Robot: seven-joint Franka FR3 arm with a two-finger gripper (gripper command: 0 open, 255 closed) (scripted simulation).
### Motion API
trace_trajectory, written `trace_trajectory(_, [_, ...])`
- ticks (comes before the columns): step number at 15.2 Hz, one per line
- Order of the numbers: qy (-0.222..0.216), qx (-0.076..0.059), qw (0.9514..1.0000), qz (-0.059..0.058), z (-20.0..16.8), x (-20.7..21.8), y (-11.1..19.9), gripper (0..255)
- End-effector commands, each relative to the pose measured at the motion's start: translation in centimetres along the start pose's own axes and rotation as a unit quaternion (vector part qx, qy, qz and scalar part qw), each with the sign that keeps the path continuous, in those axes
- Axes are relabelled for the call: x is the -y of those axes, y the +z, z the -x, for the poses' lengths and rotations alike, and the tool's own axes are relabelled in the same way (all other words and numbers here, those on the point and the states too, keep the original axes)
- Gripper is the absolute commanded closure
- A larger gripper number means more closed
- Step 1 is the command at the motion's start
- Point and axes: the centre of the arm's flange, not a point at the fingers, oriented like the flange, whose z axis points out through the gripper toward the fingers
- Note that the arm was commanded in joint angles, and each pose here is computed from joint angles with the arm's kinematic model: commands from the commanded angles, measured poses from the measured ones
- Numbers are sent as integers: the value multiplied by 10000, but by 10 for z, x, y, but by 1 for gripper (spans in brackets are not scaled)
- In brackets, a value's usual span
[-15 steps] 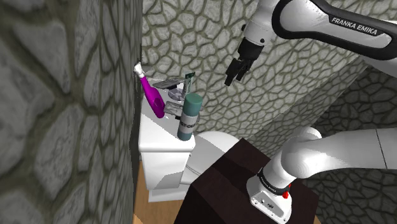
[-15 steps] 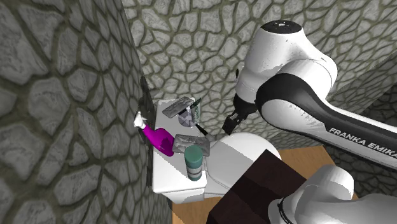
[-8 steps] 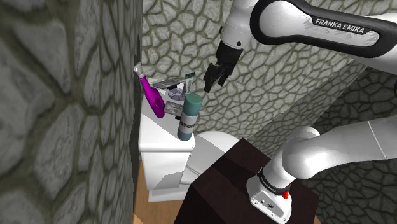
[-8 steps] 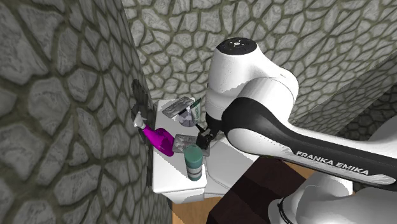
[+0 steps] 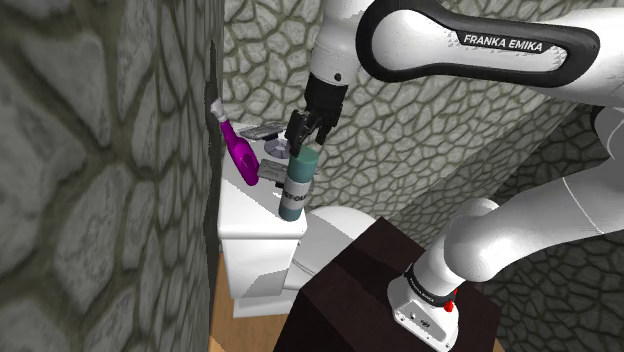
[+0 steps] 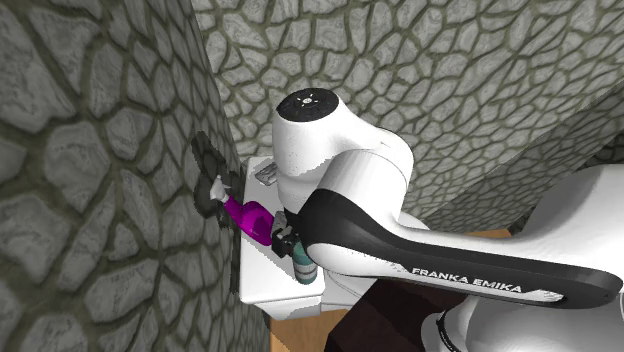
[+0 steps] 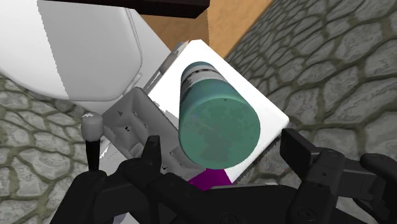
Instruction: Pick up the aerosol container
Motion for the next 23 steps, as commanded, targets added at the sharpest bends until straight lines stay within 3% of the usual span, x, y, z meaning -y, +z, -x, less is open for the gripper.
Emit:
trace_trajectory(1, [0,1,10000,-1,0,1,9,0])
trace_trajectory(7, [0,1,10000,-1,1,1,34,0])
trace_trajectory(8, [0,0,10000,-1,1,1,34,255])
trace_trajectory(17, [0,1,10000,-1,1,1,34,255])
trace_trajectory(23, [0,1,10000,-1,-1,1,2,255])
